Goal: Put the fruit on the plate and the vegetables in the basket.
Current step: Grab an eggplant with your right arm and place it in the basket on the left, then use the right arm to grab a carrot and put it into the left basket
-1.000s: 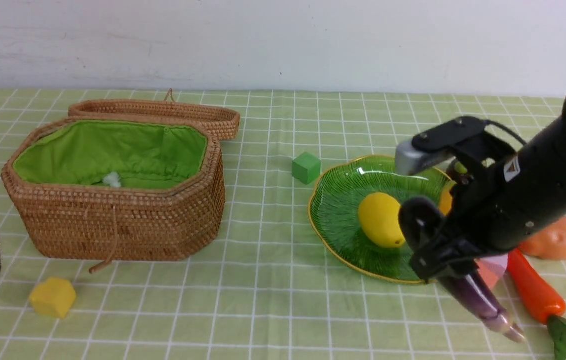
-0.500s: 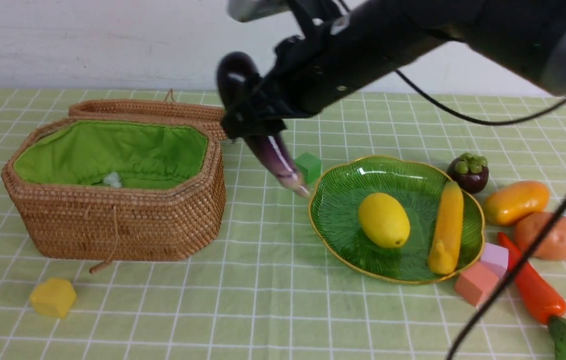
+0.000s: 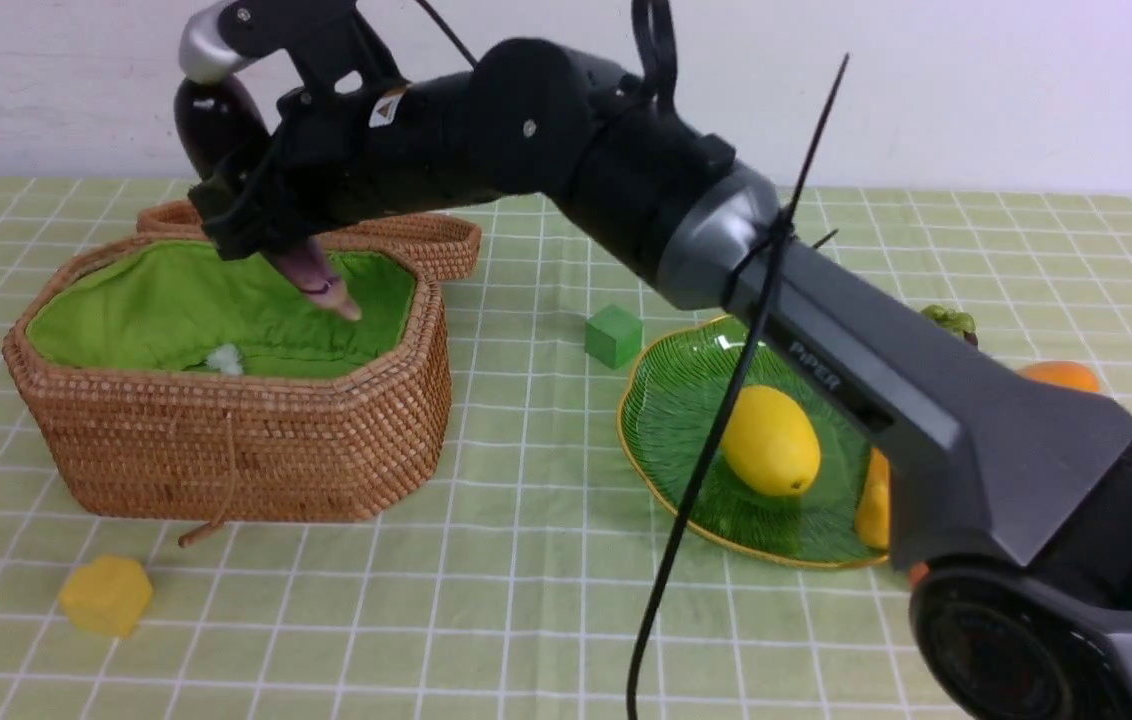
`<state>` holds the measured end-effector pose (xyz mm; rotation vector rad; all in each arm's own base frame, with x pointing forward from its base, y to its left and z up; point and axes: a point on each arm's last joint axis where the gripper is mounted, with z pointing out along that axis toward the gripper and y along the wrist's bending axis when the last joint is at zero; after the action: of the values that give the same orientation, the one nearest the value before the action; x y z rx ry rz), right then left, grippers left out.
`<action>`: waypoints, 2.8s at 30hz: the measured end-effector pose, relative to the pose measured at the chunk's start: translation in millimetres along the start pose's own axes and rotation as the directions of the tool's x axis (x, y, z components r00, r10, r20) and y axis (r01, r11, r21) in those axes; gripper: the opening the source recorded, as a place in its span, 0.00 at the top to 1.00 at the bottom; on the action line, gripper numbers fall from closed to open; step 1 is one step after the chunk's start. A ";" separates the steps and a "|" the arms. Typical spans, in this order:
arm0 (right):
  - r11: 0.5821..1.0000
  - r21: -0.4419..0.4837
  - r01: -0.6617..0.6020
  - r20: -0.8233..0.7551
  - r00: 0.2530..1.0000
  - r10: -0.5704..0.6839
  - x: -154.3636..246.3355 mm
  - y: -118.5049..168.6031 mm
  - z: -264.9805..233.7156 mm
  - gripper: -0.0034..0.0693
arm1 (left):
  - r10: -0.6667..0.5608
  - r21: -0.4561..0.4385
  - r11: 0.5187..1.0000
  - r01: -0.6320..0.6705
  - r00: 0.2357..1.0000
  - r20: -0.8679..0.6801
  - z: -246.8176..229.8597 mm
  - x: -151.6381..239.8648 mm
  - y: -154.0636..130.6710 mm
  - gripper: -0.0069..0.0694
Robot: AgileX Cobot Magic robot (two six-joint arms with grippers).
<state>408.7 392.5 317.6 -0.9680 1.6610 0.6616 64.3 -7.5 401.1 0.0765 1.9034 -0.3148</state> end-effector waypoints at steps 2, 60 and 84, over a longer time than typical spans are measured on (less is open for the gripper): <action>1.000 0.024 -0.001 0.021 1.000 0.001 7.3 -2.3 8.1 0.42 | 0.000 -0.001 1.000 0.000 1.000 -0.001 0.0 0.1 0.1 0.90; 0.480 0.815 -0.325 -0.398 0.288 0.871 218.8 -110.3 -343.5 0.43 | 0.196 0.446 0.880 -0.164 0.980 -0.025 -9.6 10.0 -39.4 0.87; 0.544 0.761 -0.354 -0.487 0.243 0.839 260.9 -125.7 -322.8 0.42 | 0.199 0.453 0.878 -0.156 0.979 -0.049 -10.0 12.2 -39.7 0.84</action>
<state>321.4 -5.1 168.2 -0.0476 3.0148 0.1433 42.8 -44.3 400.1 0.5830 1.8667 -0.6294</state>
